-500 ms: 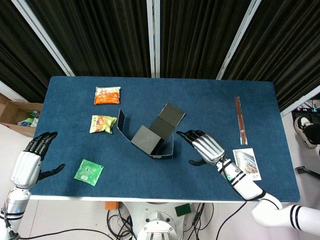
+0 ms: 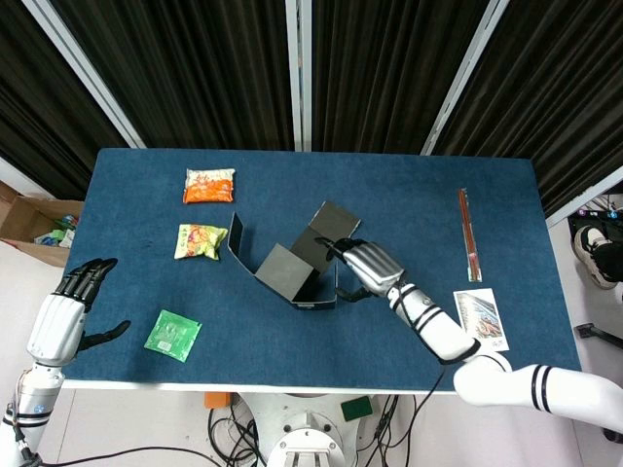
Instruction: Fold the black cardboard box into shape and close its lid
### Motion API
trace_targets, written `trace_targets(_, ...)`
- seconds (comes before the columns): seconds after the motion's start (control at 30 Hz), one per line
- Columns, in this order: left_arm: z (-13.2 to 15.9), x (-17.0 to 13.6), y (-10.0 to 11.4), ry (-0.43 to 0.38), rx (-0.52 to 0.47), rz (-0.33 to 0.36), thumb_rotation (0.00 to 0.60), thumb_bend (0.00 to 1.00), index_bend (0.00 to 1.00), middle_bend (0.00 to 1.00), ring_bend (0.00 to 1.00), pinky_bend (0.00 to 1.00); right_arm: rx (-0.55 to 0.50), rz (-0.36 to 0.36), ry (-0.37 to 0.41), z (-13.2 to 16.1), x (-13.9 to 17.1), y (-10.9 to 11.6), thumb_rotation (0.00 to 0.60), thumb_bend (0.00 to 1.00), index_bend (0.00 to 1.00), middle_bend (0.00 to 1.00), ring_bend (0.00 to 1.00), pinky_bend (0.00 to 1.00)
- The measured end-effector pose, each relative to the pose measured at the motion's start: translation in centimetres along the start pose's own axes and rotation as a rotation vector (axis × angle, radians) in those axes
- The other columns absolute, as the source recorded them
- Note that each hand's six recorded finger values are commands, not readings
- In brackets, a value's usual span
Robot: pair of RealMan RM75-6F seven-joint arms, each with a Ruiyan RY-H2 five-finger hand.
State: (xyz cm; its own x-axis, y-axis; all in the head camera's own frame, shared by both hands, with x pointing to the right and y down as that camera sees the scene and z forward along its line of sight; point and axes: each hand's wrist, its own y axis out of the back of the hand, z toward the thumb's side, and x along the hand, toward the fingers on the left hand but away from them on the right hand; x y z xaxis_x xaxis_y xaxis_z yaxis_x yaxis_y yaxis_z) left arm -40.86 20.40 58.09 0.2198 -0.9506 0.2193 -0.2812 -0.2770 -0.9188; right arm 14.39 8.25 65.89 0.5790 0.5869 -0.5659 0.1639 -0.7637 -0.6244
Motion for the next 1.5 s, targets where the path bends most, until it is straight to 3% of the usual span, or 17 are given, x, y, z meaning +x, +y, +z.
trace_targets(0.17,-0.3,-0.1,-0.1,0.012,-0.003,-0.009,0.6,0.09,0.09,0.14,0.12,0.21,-0.078,0.067,-0.002,2.4,-3.1,-1.2,0.6,0.31,0.09,0.33,0.15,0.25)
trace_targets(0.3,-0.5,-0.1,-0.2,0.018,-0.003,-0.014,0.6,0.09,0.09,0.14,0.12,0.21,-0.06,0.094,0.05,5.4,-5.2,-2.6,0.6,0.28,0.16,0.33,0.15,0.23)
trace_targets(0.47,-0.7,-0.2,-0.4,0.025,-0.006,-0.021,0.6,0.09,0.09,0.14,0.12,0.21,0.104,0.072,0.132,8.3,-6.0,-4.0,0.6,0.25,0.43,0.37,0.15,0.22)
trace_targets(0.6,-0.8,-0.4,-0.4,0.03,-0.009,-0.021,0.6,0.09,0.09,0.14,0.12,0.21,0.307,0.03,0.209,10.3,-6.0,-5.4,0.6,0.27,0.52,0.39,0.15,0.21)
trace_targets(0.73,-1.2,-0.7,-0.6,0.042,-0.015,-0.026,0.6,0.09,0.09,0.14,0.12,0.21,0.509,-0.01,0.299,11.8,-5.1,-7.6,0.6,0.27,0.48,0.37,0.15,0.18)
trace_targets(0.87,-1.3,-0.7,-0.6,0.04,-0.014,-0.023,0.6,0.09,0.09,0.14,0.12,0.21,0.592,0.014,0.354,12.3,-3.9,-9.6,0.6,0.24,0.14,0.22,0.12,0.14)
trace_targets(0.93,-1.3,-0.8,-0.5,0.039,-0.013,-0.018,0.6,0.09,0.09,0.14,0.12,0.21,0.584,0.006,0.361,12.5,-3.5,-9.3,0.6,0.2,0.07,0.19,0.11,0.14)
trace_targets(1.03,-1.5,-0.9,-0.4,0.045,-0.014,-0.015,0.6,0.09,0.09,0.14,0.12,0.21,0.569,-0.044,0.388,13.0,-2.3,-7.8,0.6,0.19,0.07,0.21,0.11,0.14)
trace_targets(1.13,-1.8,-1.0,-0.4,0.05,-0.016,-0.011,0.6,0.09,0.09,0.14,0.12,0.21,0.559,-0.135,0.395,12.5,-0.6,-4.7,0.6,0.19,0.14,0.28,0.11,0.15)
trace_targets(1.27,-1.6,-1.0,-0.4,0.045,-0.016,-0.005,0.6,0.09,0.09,0.14,0.12,0.21,0.558,-0.246,0.315,9.2,1.1,0.3,0.6,0.19,0.3,0.36,0.15,0.21)
trace_targets(1.4,-1.4,-1.0,-0.4,0.041,-0.016,-0.007,0.6,0.09,0.09,0.14,0.12,0.21,0.615,-0.228,0.235,6.1,0.7,1.9,0.6,0.21,0.34,0.37,0.19,0.36)
trace_targets(1.5,-1.3,-1.1,-0.4,0.044,-0.017,-0.008,0.6,0.09,0.09,0.14,0.12,0.21,0.677,-0.179,0.191,4.0,-0.6,1.4,0.6,0.21,0.34,0.38,0.2,0.39)
